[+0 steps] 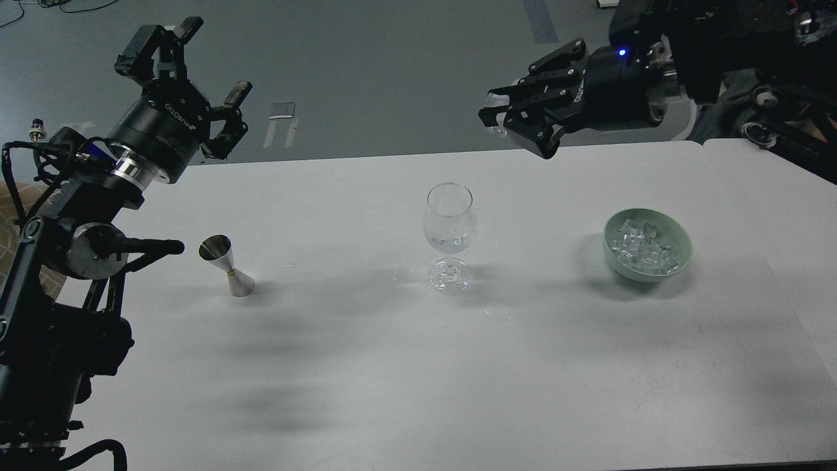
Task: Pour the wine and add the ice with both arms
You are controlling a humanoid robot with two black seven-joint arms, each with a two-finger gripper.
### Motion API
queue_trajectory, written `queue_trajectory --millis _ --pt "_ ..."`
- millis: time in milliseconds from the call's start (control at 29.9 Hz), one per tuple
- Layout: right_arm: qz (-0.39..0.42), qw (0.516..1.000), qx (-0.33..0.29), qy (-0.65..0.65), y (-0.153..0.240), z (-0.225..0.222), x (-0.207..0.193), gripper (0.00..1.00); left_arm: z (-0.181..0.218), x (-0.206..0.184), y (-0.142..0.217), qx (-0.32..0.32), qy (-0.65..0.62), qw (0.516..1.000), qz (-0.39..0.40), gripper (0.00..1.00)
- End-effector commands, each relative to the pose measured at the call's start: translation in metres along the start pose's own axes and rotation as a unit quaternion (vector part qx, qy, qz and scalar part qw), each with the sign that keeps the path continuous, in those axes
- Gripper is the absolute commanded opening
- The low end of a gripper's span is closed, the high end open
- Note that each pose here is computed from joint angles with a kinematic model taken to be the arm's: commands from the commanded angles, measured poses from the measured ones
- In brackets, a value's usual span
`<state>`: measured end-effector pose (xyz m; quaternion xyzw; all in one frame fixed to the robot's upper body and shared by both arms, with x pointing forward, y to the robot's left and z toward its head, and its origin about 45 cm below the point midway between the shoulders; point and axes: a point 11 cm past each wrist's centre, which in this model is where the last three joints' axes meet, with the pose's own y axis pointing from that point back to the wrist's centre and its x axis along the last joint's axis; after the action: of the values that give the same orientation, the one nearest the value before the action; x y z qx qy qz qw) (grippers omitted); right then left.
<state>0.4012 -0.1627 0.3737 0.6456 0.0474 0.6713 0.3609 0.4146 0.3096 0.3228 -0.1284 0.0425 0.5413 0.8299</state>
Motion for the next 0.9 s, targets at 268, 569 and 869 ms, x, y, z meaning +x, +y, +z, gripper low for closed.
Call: queue_trajectory --millis 268,569,869 --pt "-0.067 0.997 0.049 0.002 -0.053 -0.025 -0.007 0.00 0.001 -0.007 0.001 -0.003 0.000 1.000 -0.007 0.98" --pt "-0.082 0.995 0.052 0.004 -0.080 -0.027 -0.006 0.00 0.002 -0.006 0.001 -0.004 -0.001 1.000 -0.007 0.98" --pt "-0.086 0.995 0.046 0.002 -0.080 -0.024 -0.009 0.09 0.002 -0.007 0.000 -0.005 0.000 1.000 -0.007 0.97"
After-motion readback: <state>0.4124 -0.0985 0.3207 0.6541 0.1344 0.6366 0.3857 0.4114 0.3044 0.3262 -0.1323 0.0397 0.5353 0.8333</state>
